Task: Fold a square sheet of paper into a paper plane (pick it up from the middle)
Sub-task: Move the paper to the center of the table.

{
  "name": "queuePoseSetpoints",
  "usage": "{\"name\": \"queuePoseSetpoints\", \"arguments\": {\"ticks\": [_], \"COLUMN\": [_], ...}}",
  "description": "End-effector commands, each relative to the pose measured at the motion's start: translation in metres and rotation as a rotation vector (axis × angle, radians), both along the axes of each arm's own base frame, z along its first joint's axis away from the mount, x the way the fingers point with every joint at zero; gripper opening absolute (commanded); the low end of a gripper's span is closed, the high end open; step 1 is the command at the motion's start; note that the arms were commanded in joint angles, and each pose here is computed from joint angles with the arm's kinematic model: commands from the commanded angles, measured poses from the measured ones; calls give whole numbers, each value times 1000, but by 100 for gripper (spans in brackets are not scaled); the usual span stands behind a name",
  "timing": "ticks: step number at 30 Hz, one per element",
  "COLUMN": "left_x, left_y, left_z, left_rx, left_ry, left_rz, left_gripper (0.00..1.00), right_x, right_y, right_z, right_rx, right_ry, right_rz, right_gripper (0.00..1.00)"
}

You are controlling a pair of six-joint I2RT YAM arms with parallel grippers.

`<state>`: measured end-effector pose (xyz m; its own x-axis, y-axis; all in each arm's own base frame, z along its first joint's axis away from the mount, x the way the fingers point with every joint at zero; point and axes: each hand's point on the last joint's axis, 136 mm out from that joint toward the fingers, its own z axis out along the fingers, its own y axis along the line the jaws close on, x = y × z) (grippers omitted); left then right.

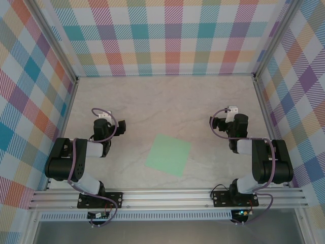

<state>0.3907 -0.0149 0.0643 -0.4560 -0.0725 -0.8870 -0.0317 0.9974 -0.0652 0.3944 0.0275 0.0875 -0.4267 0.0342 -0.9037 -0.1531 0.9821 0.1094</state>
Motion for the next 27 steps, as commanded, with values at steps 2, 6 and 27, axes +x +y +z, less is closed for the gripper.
{"name": "queuePoseSetpoints", "arguments": {"ticks": [2, 6, 27], "left_x": [8, 8, 8], "left_y": [-2, -2, -2], "left_z": [15, 14, 14], "left_rx": [7, 6, 8], "left_ry": [-56, -55, -55], "left_rz": [-10, -9, -10], "left_gripper": [100, 100, 100], "right_x": [3, 3, -4], "right_y": [2, 2, 16], "right_z": [5, 5, 19], "right_rx": [12, 13, 21], "right_ry": [-28, -28, 13], "right_rz": [2, 3, 86], "right_gripper": [100, 100, 100]}}
